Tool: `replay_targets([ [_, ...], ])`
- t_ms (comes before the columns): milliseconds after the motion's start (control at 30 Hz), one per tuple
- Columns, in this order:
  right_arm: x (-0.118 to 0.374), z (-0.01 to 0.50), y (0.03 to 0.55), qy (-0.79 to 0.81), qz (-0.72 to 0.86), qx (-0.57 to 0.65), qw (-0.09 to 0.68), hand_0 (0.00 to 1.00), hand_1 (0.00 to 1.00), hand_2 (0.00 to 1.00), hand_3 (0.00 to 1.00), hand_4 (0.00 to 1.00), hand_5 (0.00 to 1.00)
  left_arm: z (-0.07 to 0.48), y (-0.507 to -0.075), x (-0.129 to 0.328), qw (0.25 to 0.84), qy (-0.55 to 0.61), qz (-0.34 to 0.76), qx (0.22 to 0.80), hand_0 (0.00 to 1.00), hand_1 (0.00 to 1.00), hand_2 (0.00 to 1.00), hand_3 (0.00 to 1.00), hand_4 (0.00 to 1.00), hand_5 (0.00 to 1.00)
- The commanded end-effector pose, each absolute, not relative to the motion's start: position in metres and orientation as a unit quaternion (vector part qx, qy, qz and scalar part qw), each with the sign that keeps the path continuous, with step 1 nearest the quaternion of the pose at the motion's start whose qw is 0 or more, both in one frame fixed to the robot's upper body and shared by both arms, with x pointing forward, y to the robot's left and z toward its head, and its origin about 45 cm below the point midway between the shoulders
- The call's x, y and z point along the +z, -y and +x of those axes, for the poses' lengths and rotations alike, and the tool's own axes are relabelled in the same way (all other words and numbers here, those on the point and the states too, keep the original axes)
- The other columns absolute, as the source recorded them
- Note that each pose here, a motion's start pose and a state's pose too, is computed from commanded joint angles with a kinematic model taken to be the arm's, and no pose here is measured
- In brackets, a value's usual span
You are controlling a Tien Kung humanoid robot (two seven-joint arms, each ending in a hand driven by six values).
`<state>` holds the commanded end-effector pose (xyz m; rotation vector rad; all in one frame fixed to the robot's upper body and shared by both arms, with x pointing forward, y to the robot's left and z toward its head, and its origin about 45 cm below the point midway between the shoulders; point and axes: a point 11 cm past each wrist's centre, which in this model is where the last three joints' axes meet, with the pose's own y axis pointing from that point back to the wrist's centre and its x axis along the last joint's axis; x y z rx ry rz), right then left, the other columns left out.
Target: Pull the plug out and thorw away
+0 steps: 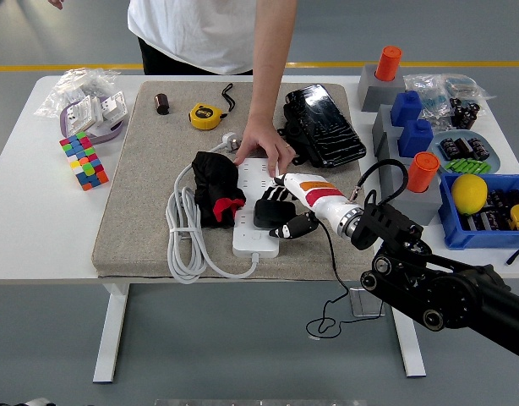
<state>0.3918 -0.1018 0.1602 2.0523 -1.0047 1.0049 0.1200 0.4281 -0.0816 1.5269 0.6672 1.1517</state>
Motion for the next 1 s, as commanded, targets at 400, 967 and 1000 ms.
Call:
replay_targets([
  [400,0.159,0.392,0.104,0.384,0.776,0.387,0.316,0.441,0.478,0.481,0.544,0.982,0.002,0.120,-0.427,-0.082,0.530,-0.280,0.639,0.482,0.548,0.687,0.715,0.726,0.940,0.537],
  [967,0.174,0.394,0.102,0.402,0.783,0.374,0.292,0.384,0.447,0.471,0.543,0.958,0.002,0.121,-0.427,-0.082,0.531,-0.280,0.638,0.483,0.548,0.687,0.715,0.726,0.941,0.537],
  [1000,0.174,0.394,0.102,0.402,0.783,0.373,0.293,0.384,0.447,0.471,0.543,0.958,0.002,0.121,-0.427,-0.082,0.531,-0.280,0.638,0.482,0.548,0.687,0.715,0.726,0.941,0.537],
])
